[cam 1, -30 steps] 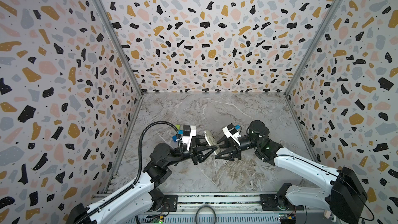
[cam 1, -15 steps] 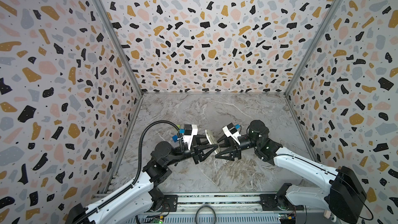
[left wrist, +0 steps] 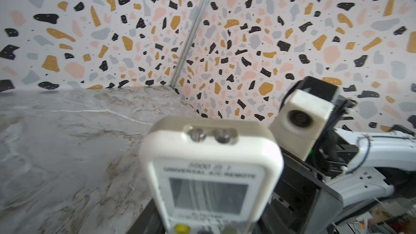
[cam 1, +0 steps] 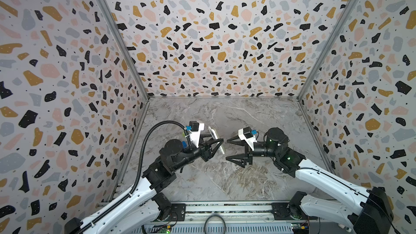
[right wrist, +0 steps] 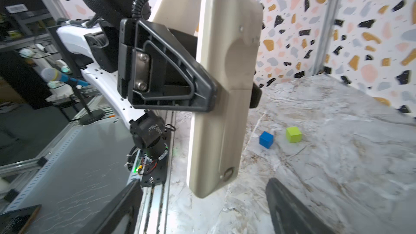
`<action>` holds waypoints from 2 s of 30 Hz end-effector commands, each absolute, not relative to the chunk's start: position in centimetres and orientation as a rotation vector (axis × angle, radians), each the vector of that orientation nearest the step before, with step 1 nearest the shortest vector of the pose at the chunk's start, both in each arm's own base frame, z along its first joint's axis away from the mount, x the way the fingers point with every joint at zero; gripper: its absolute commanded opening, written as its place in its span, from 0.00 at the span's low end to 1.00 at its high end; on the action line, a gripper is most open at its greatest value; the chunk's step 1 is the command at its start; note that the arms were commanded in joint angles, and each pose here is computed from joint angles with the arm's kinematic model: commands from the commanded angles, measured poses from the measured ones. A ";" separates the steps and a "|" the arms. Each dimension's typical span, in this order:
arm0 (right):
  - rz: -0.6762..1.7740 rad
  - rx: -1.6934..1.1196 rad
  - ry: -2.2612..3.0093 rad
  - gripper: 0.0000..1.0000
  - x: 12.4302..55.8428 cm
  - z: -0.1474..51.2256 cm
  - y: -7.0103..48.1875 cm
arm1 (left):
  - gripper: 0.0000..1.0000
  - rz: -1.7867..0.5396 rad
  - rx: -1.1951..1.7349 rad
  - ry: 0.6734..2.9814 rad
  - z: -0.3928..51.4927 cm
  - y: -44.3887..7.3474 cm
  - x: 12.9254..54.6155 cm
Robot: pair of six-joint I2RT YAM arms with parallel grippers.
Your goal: Load the batteries into the remote control
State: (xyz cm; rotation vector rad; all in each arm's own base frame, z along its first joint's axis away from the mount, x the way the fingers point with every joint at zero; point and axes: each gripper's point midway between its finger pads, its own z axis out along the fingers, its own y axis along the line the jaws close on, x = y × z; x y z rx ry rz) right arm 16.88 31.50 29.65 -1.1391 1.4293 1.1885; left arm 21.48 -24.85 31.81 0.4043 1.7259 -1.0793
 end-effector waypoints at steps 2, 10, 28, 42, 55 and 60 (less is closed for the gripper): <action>0.973 -1.023 1.524 0.89 19.6 28.6 29.8 | 0.05 -0.869 0.285 1.893 29.4 -23.1 24.0; 0.762 -0.887 1.641 0.90 22.4 26.5 27.5 | 0.05 -0.679 0.169 2.056 25.8 -21.9 26.3; 0.601 -0.878 1.783 0.91 24.7 21.4 26.8 | 0.06 -0.384 0.067 2.367 15.6 -21.0 29.2; 0.584 -0.898 1.787 0.93 25.0 20.6 27.0 | 0.07 -0.307 0.064 2.524 8.7 -20.6 30.9; 0.597 -0.897 1.783 0.93 24.9 20.5 27.1 | 0.17 -0.231 0.052 2.608 4.4 -20.1 31.4; 0.597 -0.892 1.778 0.93 24.9 20.5 27.1 | 0.25 -0.201 0.040 2.623 3.4 -19.8 31.5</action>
